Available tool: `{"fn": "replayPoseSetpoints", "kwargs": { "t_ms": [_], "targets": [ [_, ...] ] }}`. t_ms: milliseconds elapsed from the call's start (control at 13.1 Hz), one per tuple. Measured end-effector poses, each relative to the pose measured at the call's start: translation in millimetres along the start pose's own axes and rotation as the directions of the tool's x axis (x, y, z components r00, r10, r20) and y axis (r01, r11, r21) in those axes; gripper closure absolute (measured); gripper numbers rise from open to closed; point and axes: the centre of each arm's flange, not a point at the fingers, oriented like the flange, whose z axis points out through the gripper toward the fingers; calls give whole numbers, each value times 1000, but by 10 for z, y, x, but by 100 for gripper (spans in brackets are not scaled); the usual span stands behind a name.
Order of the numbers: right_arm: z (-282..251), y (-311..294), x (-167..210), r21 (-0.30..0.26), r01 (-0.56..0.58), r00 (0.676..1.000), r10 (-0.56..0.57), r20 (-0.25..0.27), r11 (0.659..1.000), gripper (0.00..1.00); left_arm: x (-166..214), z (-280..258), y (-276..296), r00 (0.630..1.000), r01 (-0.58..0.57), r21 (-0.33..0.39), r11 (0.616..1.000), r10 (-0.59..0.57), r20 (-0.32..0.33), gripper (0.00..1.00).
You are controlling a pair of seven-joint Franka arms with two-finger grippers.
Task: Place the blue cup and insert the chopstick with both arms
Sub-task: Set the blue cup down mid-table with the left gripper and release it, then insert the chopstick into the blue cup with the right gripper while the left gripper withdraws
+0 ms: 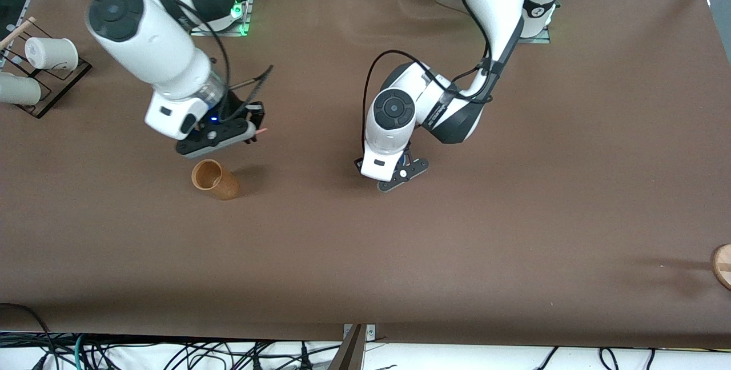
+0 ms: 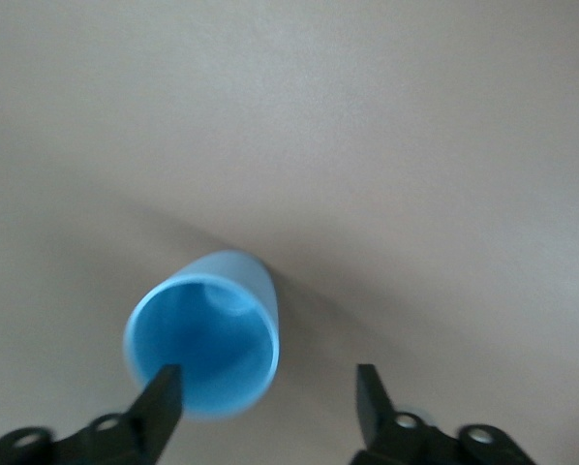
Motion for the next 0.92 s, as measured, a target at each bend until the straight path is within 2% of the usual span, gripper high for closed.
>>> {"fn": "replayPoseSetpoints", "kwargs": {
  "t_ms": [76,229,382,458,611,763,916],
  "targets": [
    [51,-163,13,8,-17,1000,17,-5,1000,92,38,-304,-46,999,-29,-4,1000,30,21,3],
    [103,-519,46,26,-54,998,55,-12,998,92,350,-967,-356,989,-144,-10,990,144,29,0],
    [176,-871,96,48,-87,995,89,-36,995,92,947,-1557,-963,959,-280,-8,960,280,41,0],
    [244,-1045,130,51,-99,993,102,-54,994,92,1282,-1818,-1335,935,-353,-8,935,353,32,0],
    [422,-1413,225,40,-118,989,121,-88,992,92,1822,-2244,-2132,857,-514,47,857,515,-11,0],
    [595,-1755,338,33,-138,983,141,-120,990,92,2012,-2572,-2751,797,-598,105,795,603,-29,0],
    [770,-2021,418,27,-161,976,164,-146,987,92,2087,-2855,-3252,776,-622,111,775,629,-49,0]
  ]
}}
